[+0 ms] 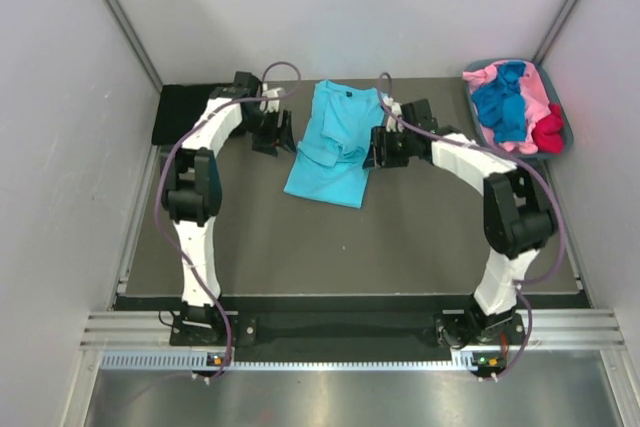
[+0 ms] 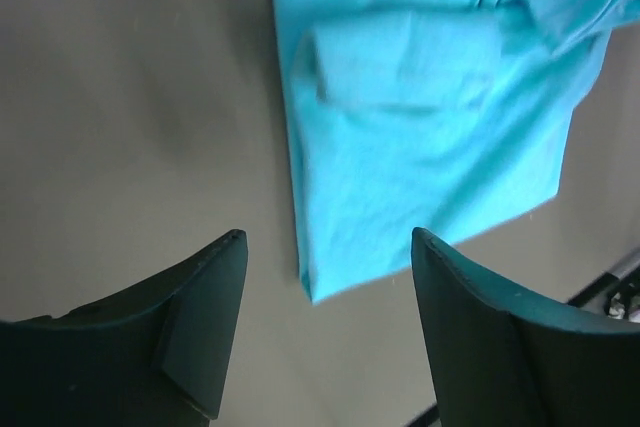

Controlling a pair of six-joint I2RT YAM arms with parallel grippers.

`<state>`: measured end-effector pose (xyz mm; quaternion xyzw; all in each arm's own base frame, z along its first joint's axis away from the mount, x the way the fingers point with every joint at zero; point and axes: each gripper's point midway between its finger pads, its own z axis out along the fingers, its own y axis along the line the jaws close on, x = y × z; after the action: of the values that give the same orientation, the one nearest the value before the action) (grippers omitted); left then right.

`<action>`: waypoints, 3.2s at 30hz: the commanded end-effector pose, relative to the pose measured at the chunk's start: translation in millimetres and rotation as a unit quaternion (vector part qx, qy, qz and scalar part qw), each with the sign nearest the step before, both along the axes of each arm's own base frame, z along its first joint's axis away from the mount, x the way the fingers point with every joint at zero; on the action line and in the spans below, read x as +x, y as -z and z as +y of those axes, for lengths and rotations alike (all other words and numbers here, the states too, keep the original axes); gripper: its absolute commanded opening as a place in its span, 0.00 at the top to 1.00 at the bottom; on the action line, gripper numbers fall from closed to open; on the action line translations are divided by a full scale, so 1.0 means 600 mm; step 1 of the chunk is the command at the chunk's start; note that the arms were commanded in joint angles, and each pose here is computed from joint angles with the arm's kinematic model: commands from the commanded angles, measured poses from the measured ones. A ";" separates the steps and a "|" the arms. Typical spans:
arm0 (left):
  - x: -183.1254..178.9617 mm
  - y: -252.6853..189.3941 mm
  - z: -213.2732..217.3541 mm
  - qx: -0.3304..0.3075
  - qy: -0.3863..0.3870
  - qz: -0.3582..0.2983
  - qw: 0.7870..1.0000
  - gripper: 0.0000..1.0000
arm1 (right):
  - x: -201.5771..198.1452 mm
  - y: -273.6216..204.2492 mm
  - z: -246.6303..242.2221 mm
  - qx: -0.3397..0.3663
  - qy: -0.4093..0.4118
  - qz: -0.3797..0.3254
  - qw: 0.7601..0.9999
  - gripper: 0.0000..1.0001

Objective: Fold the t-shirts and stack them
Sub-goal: Fold the tshirt

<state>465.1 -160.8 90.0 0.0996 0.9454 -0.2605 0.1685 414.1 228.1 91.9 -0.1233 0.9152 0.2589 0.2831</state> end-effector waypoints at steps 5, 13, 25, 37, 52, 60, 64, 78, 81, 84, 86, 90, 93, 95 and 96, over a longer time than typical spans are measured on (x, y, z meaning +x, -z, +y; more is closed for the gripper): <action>-0.142 0.027 0.026 -0.043 -0.021 0.141 0.989 0.29 | -0.169 0.030 0.027 0.140 0.026 0.188 0.972 0.46; -0.165 0.061 0.015 -0.062 -0.039 0.190 0.979 0.29 | -0.205 0.064 0.067 0.156 0.018 0.238 0.958 0.46; -0.145 0.095 -0.009 -0.062 -0.035 0.199 0.977 0.43 | -0.178 0.095 0.084 0.150 0.035 0.239 0.959 0.48; -0.146 0.111 -0.006 -0.043 -0.042 0.202 0.978 0.60 | -0.143 0.124 0.071 0.134 0.082 0.235 0.959 0.57; -0.150 0.092 -0.016 -0.043 -0.030 0.180 0.982 1.00 | -0.172 0.122 0.040 0.132 0.082 0.239 0.959 1.00; -0.197 0.017 -0.047 -0.060 0.009 0.141 0.988 1.00 | -0.152 0.013 0.027 0.156 0.031 0.176 0.971 1.00; -0.221 -0.037 -0.079 -0.075 0.051 0.096 0.991 1.00 | -0.170 -0.027 0.005 0.157 0.020 0.173 0.972 1.00; -0.238 -0.120 -0.105 -0.067 0.107 0.018 0.992 1.00 | -0.151 -0.152 -0.048 0.150 -0.005 0.086 0.985 1.00; -0.224 -0.138 -0.110 -0.072 0.108 -0.001 0.992 1.00 | -0.133 -0.175 -0.048 0.148 -0.008 0.061 0.987 1.00; -0.209 -0.155 -0.114 -0.088 0.110 -0.011 0.990 1.00 | -0.116 -0.190 -0.046 0.145 -0.017 0.039 0.989 1.00; -0.189 -0.175 -0.117 -0.105 0.101 -0.027 0.989 1.00 | -0.104 -0.190 -0.048 0.139 -0.023 0.030 0.990 1.00; -0.146 -0.195 -0.122 -0.111 0.094 -0.057 0.988 1.00 | -0.083 -0.179 -0.057 0.143 -0.007 0.025 0.989 1.00; -0.132 -0.188 -0.126 -0.112 0.097 -0.055 0.987 1.00 | -0.069 -0.173 -0.058 0.137 -0.008 0.013 0.990 1.00; -0.125 -0.186 -0.130 -0.116 0.097 -0.053 0.987 1.00 | -0.052 -0.175 -0.058 0.131 -0.013 0.001 0.991 1.00; -0.119 -0.175 -0.132 -0.115 0.096 -0.047 0.988 1.00 | -0.043 -0.177 -0.060 0.130 -0.013 -0.006 0.991 1.00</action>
<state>382.4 -232.2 197.6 0.1767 0.8935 -0.3634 0.1959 358.6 195.8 177.9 -0.0714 0.8876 0.3861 0.2408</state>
